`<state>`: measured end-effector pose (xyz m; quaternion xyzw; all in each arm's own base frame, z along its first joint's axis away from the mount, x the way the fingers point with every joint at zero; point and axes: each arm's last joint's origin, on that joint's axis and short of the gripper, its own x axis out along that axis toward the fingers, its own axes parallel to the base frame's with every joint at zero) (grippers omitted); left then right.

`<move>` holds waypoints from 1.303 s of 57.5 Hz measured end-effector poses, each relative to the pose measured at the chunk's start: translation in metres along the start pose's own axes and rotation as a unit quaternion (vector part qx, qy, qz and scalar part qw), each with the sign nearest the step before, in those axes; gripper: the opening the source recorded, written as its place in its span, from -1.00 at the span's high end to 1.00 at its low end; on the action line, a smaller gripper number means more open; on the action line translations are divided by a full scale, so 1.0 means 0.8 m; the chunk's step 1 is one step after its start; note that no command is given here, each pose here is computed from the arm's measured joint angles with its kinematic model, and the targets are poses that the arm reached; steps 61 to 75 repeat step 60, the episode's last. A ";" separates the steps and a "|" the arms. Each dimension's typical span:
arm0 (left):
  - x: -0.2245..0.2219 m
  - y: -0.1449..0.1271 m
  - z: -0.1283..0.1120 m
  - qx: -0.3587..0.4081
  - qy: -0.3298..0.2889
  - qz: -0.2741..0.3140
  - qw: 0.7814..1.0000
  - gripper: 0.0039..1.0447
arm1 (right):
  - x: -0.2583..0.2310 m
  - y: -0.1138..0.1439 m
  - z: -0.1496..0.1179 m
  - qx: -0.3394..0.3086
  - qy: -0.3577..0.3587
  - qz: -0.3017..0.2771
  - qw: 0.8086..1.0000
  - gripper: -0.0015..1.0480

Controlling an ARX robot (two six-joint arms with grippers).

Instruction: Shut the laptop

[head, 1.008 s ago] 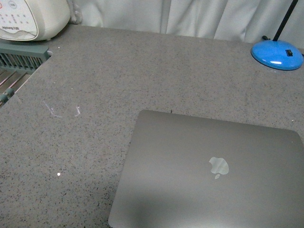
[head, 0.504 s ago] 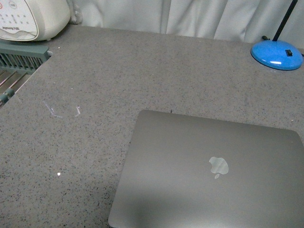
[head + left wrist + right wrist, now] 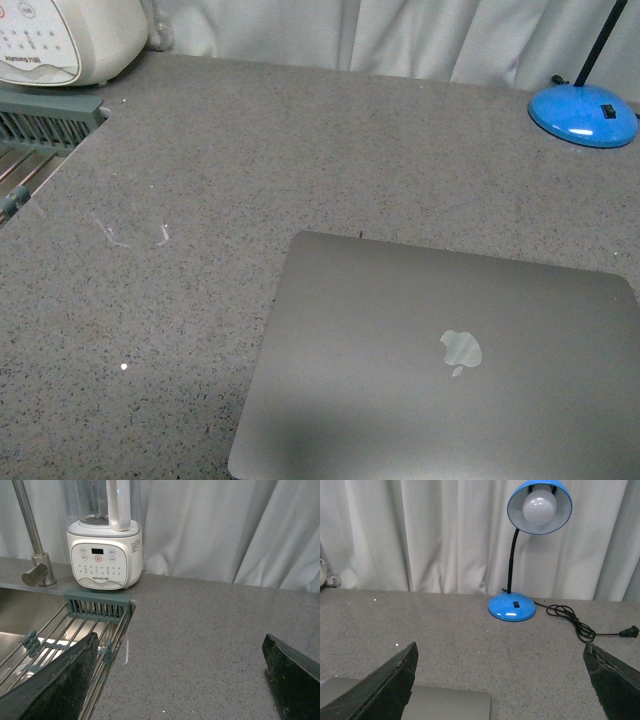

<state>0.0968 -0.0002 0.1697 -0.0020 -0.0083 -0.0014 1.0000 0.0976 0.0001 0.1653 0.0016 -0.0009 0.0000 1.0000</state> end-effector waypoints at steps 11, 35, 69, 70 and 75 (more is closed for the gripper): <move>0.000 0.000 0.000 0.000 0.000 0.000 1.000 -0.88 | 0.000 0.000 0.000 -0.001 0.000 0.000 1.000 -0.83; 0.000 0.000 0.000 0.000 0.000 0.000 1.000 -0.88 | 0.000 0.000 0.000 -0.001 0.000 0.000 1.000 -0.83; 0.000 0.000 0.000 0.000 0.000 0.000 1.000 -0.88 | 0.000 0.000 0.000 -0.001 0.000 0.000 1.000 -0.83; 0.000 0.000 0.000 0.000 0.000 0.000 1.000 -0.88 | 0.000 0.000 0.000 -0.001 0.000 0.000 1.000 -0.83; 0.000 0.000 0.000 0.000 0.000 0.000 1.000 -0.88 | 0.000 0.000 0.000 -0.001 0.000 0.000 1.000 -0.83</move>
